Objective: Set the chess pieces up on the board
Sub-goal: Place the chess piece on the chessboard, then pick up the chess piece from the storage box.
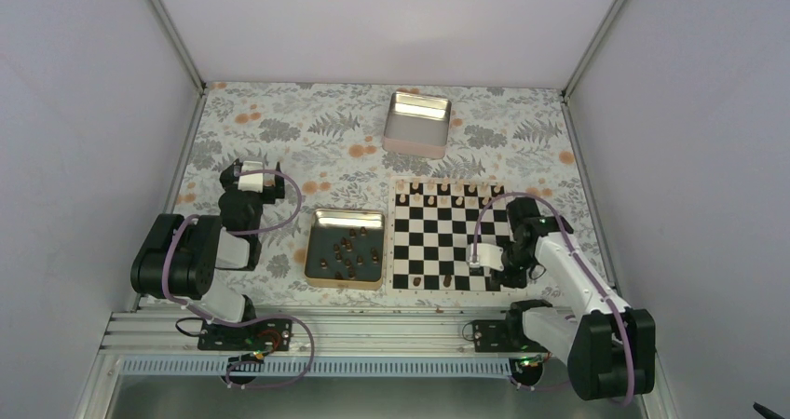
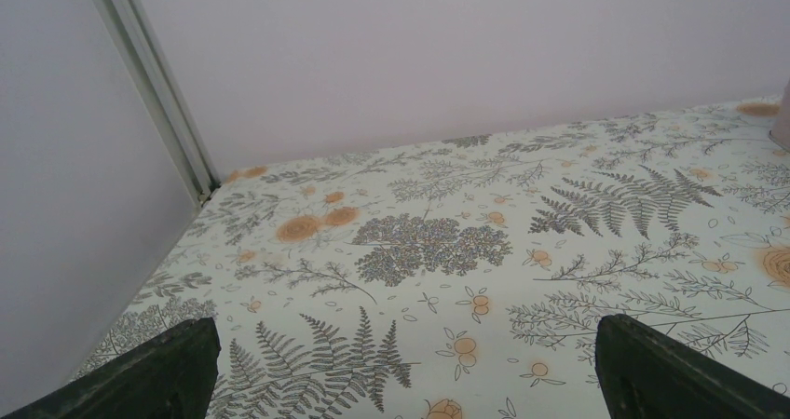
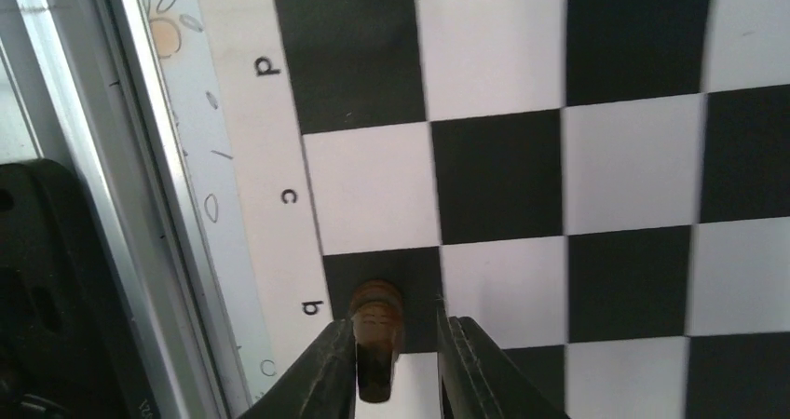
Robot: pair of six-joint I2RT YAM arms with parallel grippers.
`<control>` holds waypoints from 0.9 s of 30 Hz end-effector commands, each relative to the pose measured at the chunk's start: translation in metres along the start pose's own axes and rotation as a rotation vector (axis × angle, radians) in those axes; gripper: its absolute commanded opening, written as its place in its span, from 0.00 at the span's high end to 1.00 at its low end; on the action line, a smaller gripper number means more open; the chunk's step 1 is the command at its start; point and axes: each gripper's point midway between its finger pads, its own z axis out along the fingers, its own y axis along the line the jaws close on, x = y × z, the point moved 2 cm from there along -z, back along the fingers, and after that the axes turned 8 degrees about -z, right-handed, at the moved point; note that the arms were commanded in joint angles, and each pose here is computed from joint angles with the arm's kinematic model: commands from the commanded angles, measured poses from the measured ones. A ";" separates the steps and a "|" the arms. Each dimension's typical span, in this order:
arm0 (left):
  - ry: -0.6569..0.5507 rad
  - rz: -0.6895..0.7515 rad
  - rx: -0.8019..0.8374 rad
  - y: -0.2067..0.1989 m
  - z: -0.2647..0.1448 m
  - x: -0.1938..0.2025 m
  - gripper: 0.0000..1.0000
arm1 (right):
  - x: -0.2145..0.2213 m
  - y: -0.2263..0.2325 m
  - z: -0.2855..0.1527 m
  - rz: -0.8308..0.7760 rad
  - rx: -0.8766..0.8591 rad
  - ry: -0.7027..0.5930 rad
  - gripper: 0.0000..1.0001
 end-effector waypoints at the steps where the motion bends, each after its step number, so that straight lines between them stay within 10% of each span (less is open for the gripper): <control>1: -0.044 -0.006 0.004 -0.001 0.002 -0.010 0.00 | -0.013 -0.016 -0.024 -0.008 0.053 -0.058 0.74; 12: -0.045 -0.006 0.005 -0.002 0.001 -0.010 0.00 | -0.067 -0.074 -0.078 -0.022 0.072 -0.230 0.71; 27: -0.044 -0.005 0.005 -0.002 0.001 -0.009 0.00 | -0.294 -0.122 -0.044 -0.295 0.093 -0.363 0.69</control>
